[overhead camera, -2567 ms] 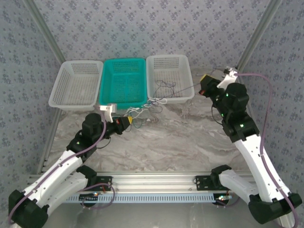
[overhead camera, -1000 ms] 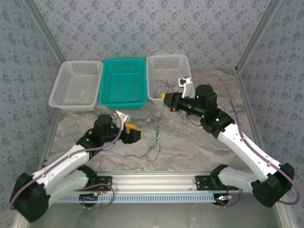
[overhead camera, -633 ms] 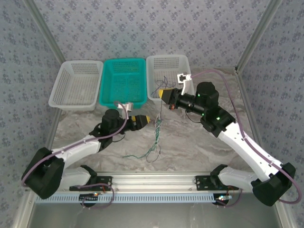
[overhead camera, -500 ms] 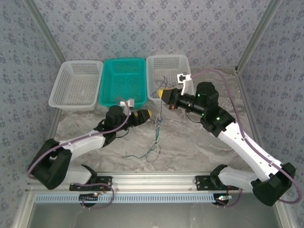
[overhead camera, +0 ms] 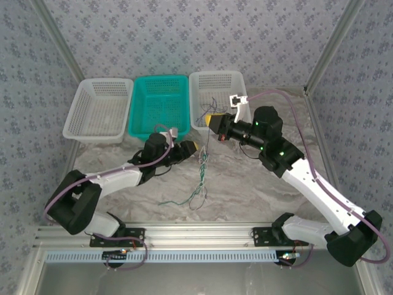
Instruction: Untangle the cables
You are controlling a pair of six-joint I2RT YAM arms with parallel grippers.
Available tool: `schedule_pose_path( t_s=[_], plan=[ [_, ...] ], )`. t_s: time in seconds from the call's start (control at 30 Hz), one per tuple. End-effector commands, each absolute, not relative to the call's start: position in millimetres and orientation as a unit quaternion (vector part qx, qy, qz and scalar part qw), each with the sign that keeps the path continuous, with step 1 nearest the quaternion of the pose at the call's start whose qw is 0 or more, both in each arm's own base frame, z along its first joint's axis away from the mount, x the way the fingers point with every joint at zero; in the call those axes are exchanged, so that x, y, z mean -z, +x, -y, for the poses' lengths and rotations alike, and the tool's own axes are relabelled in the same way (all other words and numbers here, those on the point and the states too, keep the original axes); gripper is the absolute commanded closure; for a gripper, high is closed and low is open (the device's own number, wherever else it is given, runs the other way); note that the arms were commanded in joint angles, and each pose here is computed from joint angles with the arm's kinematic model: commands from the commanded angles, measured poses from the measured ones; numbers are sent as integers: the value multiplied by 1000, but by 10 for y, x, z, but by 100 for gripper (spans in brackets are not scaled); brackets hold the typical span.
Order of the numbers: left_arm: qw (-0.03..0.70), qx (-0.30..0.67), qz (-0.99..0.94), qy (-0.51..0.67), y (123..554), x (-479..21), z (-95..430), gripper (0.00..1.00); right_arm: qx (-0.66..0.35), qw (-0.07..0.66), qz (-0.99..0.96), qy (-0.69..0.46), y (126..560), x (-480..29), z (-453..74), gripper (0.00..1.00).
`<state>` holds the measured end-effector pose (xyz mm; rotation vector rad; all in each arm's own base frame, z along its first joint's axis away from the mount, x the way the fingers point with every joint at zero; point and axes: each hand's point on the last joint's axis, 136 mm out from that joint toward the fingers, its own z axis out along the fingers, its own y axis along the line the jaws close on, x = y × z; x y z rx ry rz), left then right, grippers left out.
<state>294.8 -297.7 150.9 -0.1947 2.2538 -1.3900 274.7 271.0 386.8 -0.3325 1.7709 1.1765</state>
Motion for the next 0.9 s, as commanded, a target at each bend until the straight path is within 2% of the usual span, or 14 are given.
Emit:
schedule_pose_path(
  t_s=[0.0, 0.07, 0.2, 0.23, 0.4, 0.53, 0.67, 0.77, 0.87],
  plan=[
    [225, 527, -819, -38, 2903, -1607, 3149, 49, -484, 505, -700, -144, 2714, -4093, -2687, 100],
    [211, 528, -822, -30, 2875, -1581, 3209, 57, -482, 505, -702, -141, 2726, -4081, -2685, 100],
    [222, 518, -825, -38, 2870, -1524, 3159, 97, -459, 514, -714, -125, 2777, -4031, -2598, 100],
    [228, 511, -828, -42, 2874, -1510, 3122, 100, -448, 516, -720, -118, 2798, -3999, -2556, 100],
    [269, 453, -848, -59, 2894, -1476, 2760, 100, -360, 547, -755, -37, 2971, -3883, -1980, 100],
    [274, 409, -866, -87, 2892, -1361, 2358, 100, -277, 547, -779, 130, 3110, -3591, -1075, 100],
    [274, 391, -871, -119, 2857, -1218, 2018, 100, -253, 535, -752, 292, 3016, -3266, -297, 100],
    [276, 376, -876, -120, 2801, -1152, 1908, 100, -273, 546, -725, 319, 2970, -3284, -130, 100],
    [277, 373, -877, -120, 2777, -1097, 1882, 100, -301, 544, -723, 303, 2998, -3360, -225, 100]
  ],
)
